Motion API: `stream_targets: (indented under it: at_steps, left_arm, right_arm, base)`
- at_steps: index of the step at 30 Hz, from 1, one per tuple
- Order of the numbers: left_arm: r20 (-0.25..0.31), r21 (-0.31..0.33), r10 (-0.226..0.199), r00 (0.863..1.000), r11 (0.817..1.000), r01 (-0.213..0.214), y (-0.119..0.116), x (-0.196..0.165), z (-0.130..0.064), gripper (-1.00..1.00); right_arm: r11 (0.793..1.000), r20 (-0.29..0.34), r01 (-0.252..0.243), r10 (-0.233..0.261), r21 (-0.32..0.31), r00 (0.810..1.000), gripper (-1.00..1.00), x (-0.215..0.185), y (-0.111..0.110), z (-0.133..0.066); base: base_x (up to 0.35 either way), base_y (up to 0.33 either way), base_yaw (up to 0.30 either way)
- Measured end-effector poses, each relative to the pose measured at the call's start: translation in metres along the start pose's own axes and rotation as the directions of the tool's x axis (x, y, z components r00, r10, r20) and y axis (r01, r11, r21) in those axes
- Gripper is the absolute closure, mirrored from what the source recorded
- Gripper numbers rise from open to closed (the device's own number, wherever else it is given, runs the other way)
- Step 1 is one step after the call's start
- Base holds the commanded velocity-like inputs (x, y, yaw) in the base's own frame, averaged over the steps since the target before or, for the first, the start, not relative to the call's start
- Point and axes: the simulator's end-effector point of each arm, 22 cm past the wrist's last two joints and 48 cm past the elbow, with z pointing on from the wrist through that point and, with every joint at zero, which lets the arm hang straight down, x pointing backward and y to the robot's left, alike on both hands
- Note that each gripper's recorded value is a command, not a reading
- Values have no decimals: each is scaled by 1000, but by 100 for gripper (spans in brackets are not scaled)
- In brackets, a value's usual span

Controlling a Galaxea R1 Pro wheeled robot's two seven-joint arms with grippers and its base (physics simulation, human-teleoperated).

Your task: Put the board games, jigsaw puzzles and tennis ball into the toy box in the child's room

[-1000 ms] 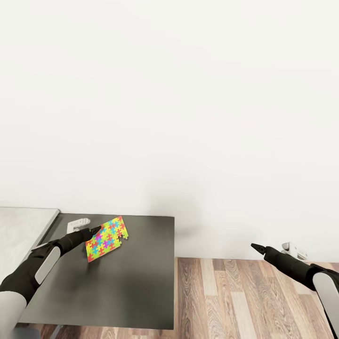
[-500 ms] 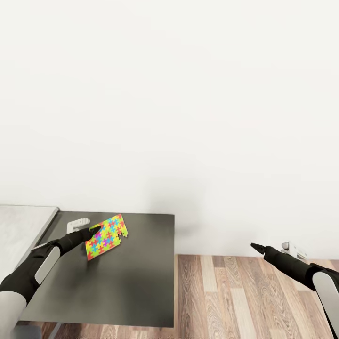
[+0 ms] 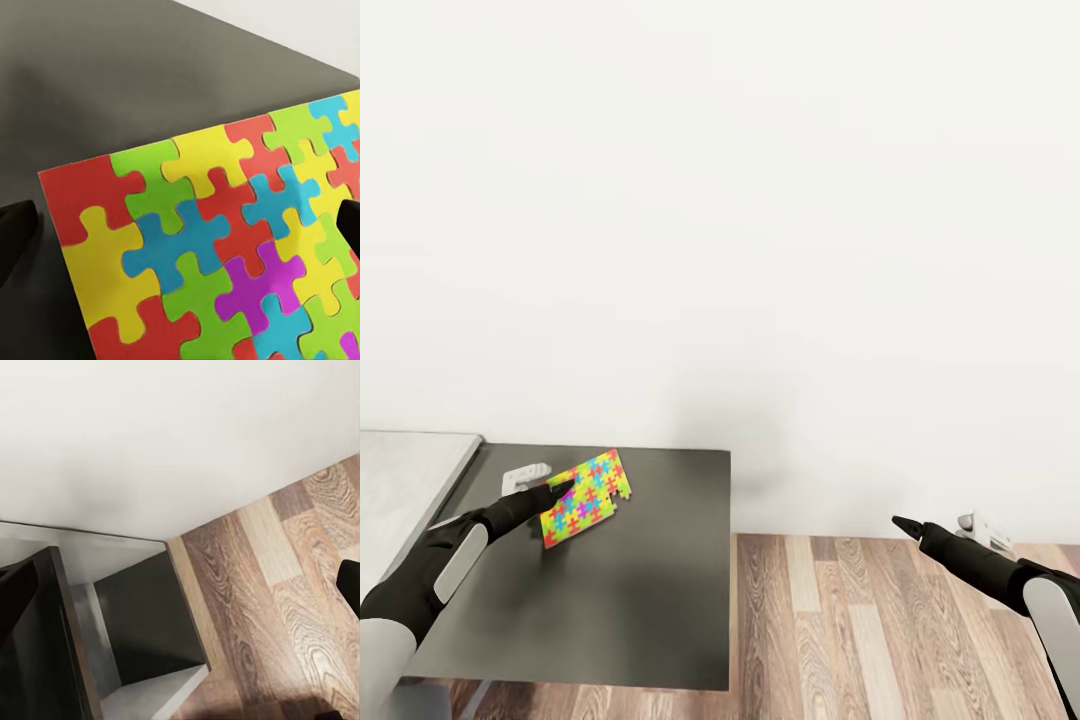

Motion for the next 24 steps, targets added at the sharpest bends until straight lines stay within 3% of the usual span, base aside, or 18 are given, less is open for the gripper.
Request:
stream_targets:
  at_steps: [10,24]
  left_arm:
    - [-2,1,1,1000,1000,-1,0,1,0,-100]
    - [-2,4,3,1000,1000,-3,-1,1,1,-100]
  right_arm:
    - [1000,1,2,-2,-1,1000,-100,0,0,0]
    - [1000,1,2,-2,-1,1000,-100,0,0,0]
  base:
    - [0,-11,0]
    - [0,-201,0]
